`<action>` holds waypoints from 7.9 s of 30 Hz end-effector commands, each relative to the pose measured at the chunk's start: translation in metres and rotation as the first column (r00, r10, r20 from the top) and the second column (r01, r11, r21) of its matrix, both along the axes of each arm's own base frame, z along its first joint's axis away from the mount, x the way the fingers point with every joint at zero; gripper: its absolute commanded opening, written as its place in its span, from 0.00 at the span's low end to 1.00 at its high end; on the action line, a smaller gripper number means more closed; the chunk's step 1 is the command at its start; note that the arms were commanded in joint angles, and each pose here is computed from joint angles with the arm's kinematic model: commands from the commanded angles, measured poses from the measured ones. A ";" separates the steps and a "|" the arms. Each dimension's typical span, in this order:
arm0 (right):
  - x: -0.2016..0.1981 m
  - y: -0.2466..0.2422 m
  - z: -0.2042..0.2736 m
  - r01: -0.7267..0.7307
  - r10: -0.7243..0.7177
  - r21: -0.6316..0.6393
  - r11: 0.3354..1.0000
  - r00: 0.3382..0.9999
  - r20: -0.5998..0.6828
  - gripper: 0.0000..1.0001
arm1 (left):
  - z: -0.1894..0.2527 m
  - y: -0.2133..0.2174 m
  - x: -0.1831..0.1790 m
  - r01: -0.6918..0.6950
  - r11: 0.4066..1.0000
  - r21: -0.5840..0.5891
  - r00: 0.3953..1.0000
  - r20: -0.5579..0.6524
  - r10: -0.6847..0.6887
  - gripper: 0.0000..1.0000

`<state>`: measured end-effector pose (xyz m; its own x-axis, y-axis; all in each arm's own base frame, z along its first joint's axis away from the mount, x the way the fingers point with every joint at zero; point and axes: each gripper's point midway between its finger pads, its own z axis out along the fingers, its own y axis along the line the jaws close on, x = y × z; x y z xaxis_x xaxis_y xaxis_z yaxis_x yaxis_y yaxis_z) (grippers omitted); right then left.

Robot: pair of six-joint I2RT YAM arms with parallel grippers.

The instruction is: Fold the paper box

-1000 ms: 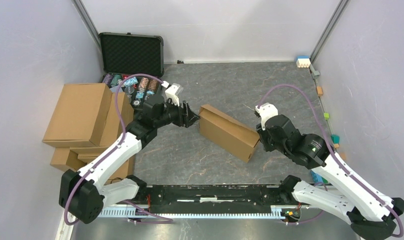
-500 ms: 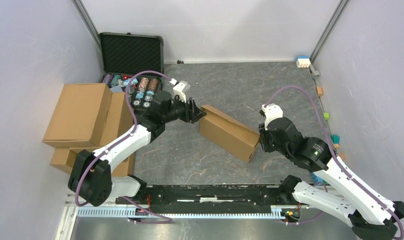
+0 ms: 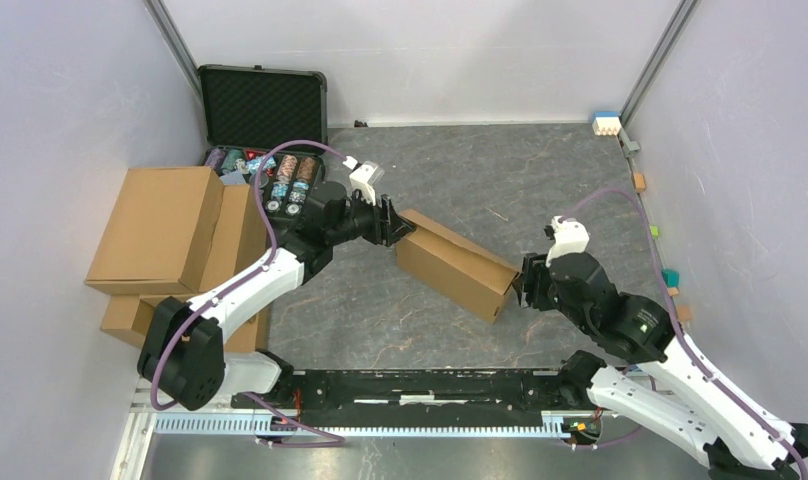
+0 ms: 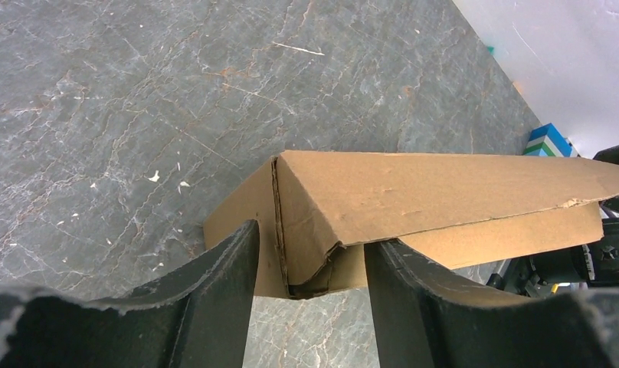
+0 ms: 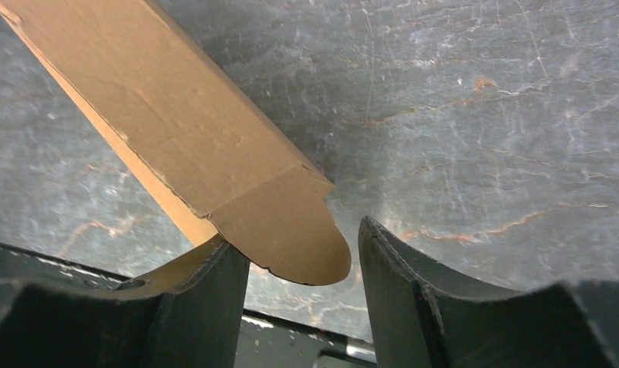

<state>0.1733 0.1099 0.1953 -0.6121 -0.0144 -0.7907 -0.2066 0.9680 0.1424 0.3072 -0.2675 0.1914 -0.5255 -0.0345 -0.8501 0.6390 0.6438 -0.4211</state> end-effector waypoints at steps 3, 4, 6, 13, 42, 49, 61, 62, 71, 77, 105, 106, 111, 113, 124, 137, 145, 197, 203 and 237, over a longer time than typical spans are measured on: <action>0.016 0.008 0.029 0.111 -0.145 0.256 0.960 0.983 0.117 0.55 | 0.018 -0.004 0.010 -0.006 1.000 0.002 0.998 0.059 0.006 0.57; 0.017 0.006 0.030 0.118 -0.157 0.266 0.957 0.979 0.127 0.55 | 0.016 -0.004 0.010 -0.010 1.000 0.009 0.999 0.053 0.009 0.56; 0.017 0.006 0.032 0.115 -0.160 0.282 0.952 0.977 0.142 0.54 | 0.013 -0.002 0.012 -0.024 0.999 0.024 0.999 0.041 0.023 0.54; 0.019 0.009 0.011 0.117 -0.141 0.214 0.970 0.985 0.103 0.53 | 0.012 -0.004 0.010 -0.021 0.999 0.029 0.999 0.040 0.020 0.53; 0.006 0.004 -0.048 0.119 -0.116 0.060 0.991 0.992 -0.050 0.27 | 0.002 -0.009 -0.001 -0.002 0.996 0.088 1.000 0.017 0.001 0.47; 0.012 0.010 -0.014 0.134 -0.133 0.118 0.984 0.991 -0.019 0.22 | -0.004 -0.004 -0.008 -0.022 0.990 0.139 1.000 0.019 0.019 0.47; 0.007 0.028 0.028 0.112 -0.107 0.279 0.954 0.994 -0.033 0.16 | -0.011 -0.002 -0.013 -0.017 0.981 0.191 0.999 0.047 0.008 0.42; 0.007 0.029 0.028 0.117 -0.110 0.281 0.952 0.993 -0.040 0.16 | -0.013 -0.002 -0.013 -0.013 0.980 0.199 0.999 0.051 0.003 0.37; 0.007 0.029 0.056 0.193 -0.183 0.394 0.898 0.981 -0.063 0.04 | -0.014 -0.005 -0.016 -0.013 0.954 0.298 0.992 0.125 -0.025 0.26; 0.005 0.035 0.067 0.240 -0.211 0.467 0.851 0.971 -0.114 0.00 | -0.016 -0.006 -0.019 -0.014 0.941 0.337 0.988 0.152 -0.039 0.26; -0.003 0.010 0.051 0.338 -0.296 0.342 0.877 0.940 -0.169 0.00 | -0.027 -0.007 -0.019 -0.040 0.911 0.410 0.982 0.184 -0.039 0.25; -0.003 0.007 0.049 0.347 -0.307 0.338 0.875 0.937 -0.169 0.00 | -0.027 -0.008 -0.019 -0.039 0.911 0.410 0.982 0.184 -0.041 0.25; -0.004 0.008 0.033 0.365 -0.319 0.347 0.864 0.930 -0.184 0.00 | -0.025 -0.010 -0.020 -0.036 0.913 0.407 0.982 0.183 -0.043 0.25; -0.003 0.008 0.028 0.383 -0.333 0.355 0.853 0.922 -0.196 0.00 | -0.025 -0.011 -0.021 -0.034 0.913 0.406 0.982 0.183 -0.045 0.25; -0.005 0.015 0.011 0.439 -0.356 0.378 0.815 0.895 -0.269 0.00 | -0.025 -0.011 -0.023 -0.043 0.910 0.413 0.979 0.197 -0.043 0.25; -0.009 -0.011 -0.030 0.434 -0.403 0.080 0.897 0.879 -0.255 0.00 | -0.020 -0.013 -0.023 -0.048 0.913 0.406 0.979 0.201 -0.038 0.25; -0.002 -0.005 -0.026 0.365 -0.343 0.073 0.928 0.915 -0.214 0.32 | -0.018 -0.014 -0.026 -0.060 0.915 0.400 0.980 0.200 -0.023 0.23; -0.006 0.046 -0.066 -0.209 0.204 0.149 0.966 0.978 0.048 0.32 | 0.001 0.006 -0.050 -0.086 0.911 0.404 0.996 0.039 0.077 0.55; -0.002 0.046 -0.064 -0.221 0.209 0.143 0.965 0.974 0.092 0.41 | 0.033 0.026 -0.075 -0.132 0.937 0.324 0.989 -0.024 0.148 0.61; 0.005 0.035 -0.050 -0.188 0.169 0.114 0.976 0.973 0.158 0.42 | 0.020 0.009 -0.020 -0.097 0.985 0.142 0.994 -0.028 0.102 0.02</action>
